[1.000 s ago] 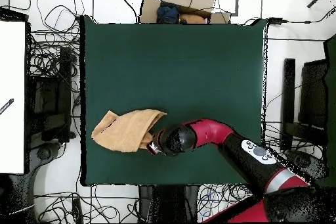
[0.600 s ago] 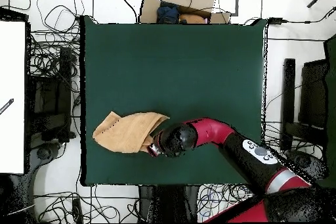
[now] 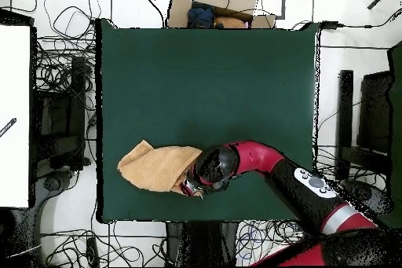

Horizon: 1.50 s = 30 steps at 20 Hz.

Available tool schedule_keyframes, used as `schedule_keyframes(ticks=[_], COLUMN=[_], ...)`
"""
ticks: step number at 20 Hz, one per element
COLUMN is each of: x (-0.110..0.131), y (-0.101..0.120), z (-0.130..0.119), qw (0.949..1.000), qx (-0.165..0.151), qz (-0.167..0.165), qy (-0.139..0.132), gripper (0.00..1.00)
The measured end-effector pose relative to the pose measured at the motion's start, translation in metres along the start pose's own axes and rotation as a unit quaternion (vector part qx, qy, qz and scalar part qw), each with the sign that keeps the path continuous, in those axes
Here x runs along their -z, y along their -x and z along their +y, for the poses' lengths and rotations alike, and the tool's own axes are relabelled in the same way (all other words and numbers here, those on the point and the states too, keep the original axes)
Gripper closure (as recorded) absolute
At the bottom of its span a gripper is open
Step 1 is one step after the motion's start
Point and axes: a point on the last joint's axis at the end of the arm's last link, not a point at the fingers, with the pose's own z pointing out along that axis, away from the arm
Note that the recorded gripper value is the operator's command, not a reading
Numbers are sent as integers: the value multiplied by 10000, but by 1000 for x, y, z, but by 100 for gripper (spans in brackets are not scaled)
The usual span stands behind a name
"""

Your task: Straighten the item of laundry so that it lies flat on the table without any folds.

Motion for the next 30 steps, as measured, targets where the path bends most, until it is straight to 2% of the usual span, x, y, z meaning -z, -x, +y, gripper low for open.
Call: schedule_keyframes(ticks=[12, 24, 30], x=[17, 26, 38], y=[-27, -27, -11], z=[-8, -9, -3], qw=[9989, 9964, 9921], qx=[-189, -228, -246], qz=[361, 737, 1112], qy=[223, 357, 522], gripper=[100, 100, 100])
